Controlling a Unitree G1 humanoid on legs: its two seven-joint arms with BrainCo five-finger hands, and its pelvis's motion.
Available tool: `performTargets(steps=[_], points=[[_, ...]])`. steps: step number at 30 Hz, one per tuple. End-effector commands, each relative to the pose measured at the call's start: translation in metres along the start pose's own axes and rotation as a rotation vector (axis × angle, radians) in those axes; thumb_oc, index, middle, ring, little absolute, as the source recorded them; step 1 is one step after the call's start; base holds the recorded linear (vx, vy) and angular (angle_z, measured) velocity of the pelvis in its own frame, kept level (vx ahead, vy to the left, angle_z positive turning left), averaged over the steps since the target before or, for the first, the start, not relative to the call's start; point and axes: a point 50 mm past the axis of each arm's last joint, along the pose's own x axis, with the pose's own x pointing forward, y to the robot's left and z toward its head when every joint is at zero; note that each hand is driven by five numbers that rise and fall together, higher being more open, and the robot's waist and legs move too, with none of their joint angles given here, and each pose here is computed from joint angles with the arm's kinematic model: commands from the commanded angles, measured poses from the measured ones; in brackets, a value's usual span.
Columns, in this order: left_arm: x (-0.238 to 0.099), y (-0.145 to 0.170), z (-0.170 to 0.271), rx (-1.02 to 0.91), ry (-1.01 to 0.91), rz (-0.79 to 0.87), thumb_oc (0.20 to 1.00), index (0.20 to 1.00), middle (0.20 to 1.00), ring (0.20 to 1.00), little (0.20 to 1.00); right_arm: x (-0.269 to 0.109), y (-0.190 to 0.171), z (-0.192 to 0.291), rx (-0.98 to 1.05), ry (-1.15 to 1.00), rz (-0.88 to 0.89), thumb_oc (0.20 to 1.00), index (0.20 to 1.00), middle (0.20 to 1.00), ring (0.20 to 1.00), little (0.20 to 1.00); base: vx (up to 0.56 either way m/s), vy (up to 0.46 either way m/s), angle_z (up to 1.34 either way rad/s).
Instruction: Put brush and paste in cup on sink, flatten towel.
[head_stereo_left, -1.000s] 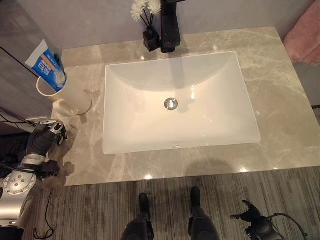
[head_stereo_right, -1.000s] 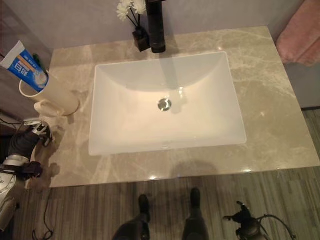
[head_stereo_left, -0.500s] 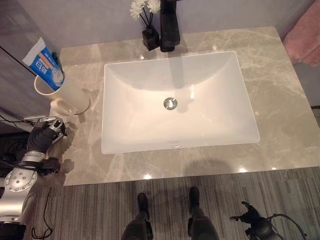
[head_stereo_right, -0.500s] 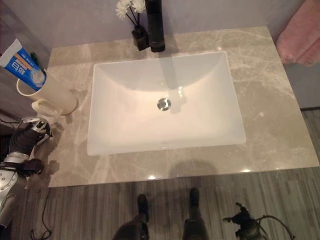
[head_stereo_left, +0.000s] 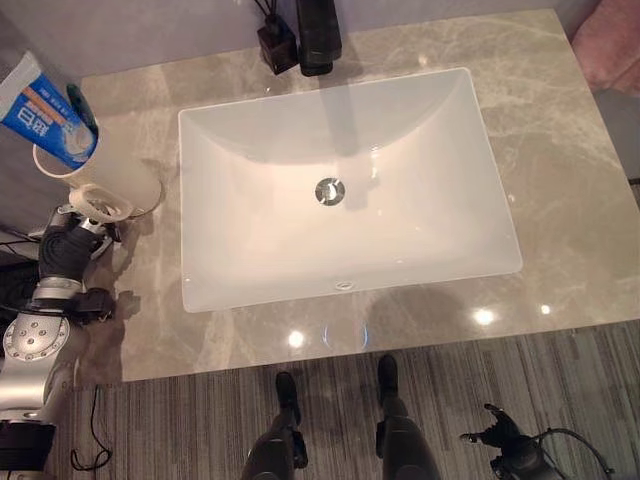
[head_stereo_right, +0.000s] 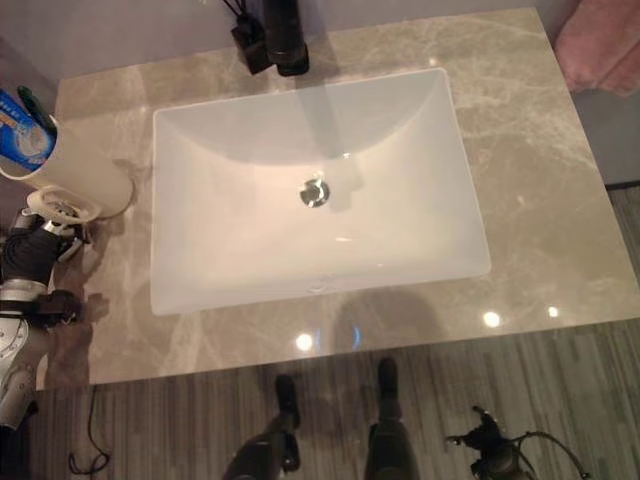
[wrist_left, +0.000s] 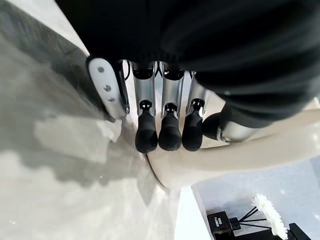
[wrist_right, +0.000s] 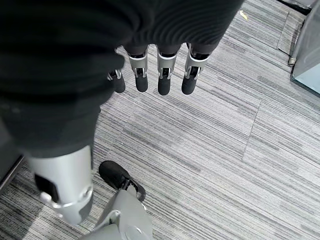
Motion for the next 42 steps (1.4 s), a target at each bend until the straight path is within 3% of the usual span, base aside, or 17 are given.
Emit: performTargets(steps=[1,14,32,42], points=[[-0.011,-0.003,-0.032,0.046,0.159,-0.014,0.2,0.2,0.2,0.2,0.2,0.003,-0.014,0.01,0.012,-0.031,-0.049,1.0,1.0,1.0,1.0,1.0,0.0,0.0,0.0],[-0.012,0.0,-0.031,0.068,0.159,0.004,0.2,0.2,0.2,0.2,0.2,0.004,-0.014,0.014,-0.011,-0.046,-0.04,1.0,1.0,1.0,1.0,1.0,0.01,0.002,-0.04],[-0.054,0.002,-0.052,0.168,0.286,-0.028,0.2,0.2,0.2,0.2,0.2,-0.002,0.007,-0.01,-0.038,0.04,0.065,1.0,1.0,1.0,1.0,1.0,0.0,-0.027,0.03],[-0.063,-0.012,-0.067,0.112,0.331,-0.038,0.2,0.2,0.2,0.2,0.2,-0.008,0.021,-0.029,-0.056,0.11,0.112,1.0,1.0,1.0,1.0,1.0,-0.01,-0.01,0.07]])
